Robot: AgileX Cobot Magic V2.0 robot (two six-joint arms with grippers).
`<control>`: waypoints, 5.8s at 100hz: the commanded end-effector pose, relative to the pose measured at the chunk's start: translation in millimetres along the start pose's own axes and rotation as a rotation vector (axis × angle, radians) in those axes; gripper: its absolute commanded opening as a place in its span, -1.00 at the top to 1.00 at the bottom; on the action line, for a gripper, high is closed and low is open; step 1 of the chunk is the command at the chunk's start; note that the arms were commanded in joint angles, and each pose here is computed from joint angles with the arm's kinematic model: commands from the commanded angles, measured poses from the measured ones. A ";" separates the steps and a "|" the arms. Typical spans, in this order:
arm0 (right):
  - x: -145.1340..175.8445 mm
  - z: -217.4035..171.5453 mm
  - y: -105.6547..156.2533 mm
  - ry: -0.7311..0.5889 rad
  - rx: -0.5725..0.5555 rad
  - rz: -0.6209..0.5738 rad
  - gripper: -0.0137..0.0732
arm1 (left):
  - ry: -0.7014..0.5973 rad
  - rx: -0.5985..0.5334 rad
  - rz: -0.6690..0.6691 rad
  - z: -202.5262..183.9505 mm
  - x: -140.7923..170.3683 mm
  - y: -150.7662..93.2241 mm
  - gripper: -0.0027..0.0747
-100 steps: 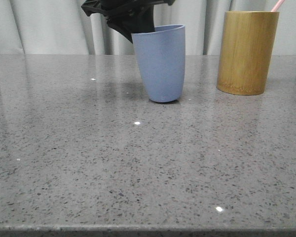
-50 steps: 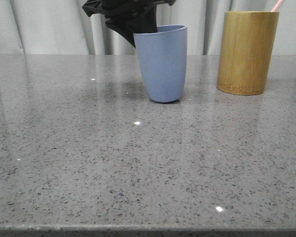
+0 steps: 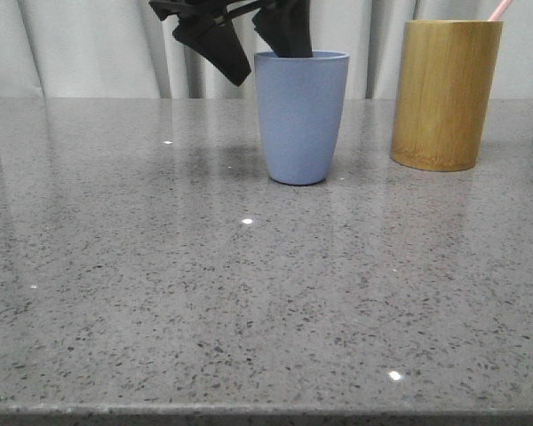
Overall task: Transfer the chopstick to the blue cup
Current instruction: 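Open the left gripper and lift it off the blue cup, then reach the right gripper to the pink chopstick in the bamboo holder, then grasp the pink chopstick with the right gripper and lift it out, then lower the pink chopstick into the blue cup and open the right gripper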
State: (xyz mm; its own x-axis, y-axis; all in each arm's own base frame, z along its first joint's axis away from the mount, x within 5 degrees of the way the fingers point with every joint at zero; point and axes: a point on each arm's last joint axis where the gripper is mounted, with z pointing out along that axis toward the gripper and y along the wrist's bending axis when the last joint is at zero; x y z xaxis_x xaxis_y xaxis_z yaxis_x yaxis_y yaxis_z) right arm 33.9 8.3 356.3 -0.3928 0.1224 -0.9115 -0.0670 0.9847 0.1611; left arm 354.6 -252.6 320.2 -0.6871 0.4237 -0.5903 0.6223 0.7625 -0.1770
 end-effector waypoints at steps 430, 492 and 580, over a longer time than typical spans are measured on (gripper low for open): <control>-124.8 222.2 6.2 -0.668 -0.112 0.173 0.82 | -0.515 -0.440 -0.194 -239.0 236.9 11.3 -0.40; -176.5 132.0 60.7 -0.727 -0.362 0.218 0.82 | -0.515 -0.440 -0.194 -239.0 236.9 11.3 -0.40; -118.6 228.3 128.1 -0.408 -0.470 0.027 0.08 | -0.515 -0.440 -0.194 -239.0 236.9 11.3 -0.40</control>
State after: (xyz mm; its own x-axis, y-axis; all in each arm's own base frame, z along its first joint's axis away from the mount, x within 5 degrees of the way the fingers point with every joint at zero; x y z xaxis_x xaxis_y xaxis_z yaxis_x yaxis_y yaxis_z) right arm 288.3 151.0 370.1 -0.1513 0.2237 -0.9628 -0.4515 0.8509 0.2687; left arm 107.1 -26.6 353.1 -0.5201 0.0876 -0.8496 0.2261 0.9734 -0.0380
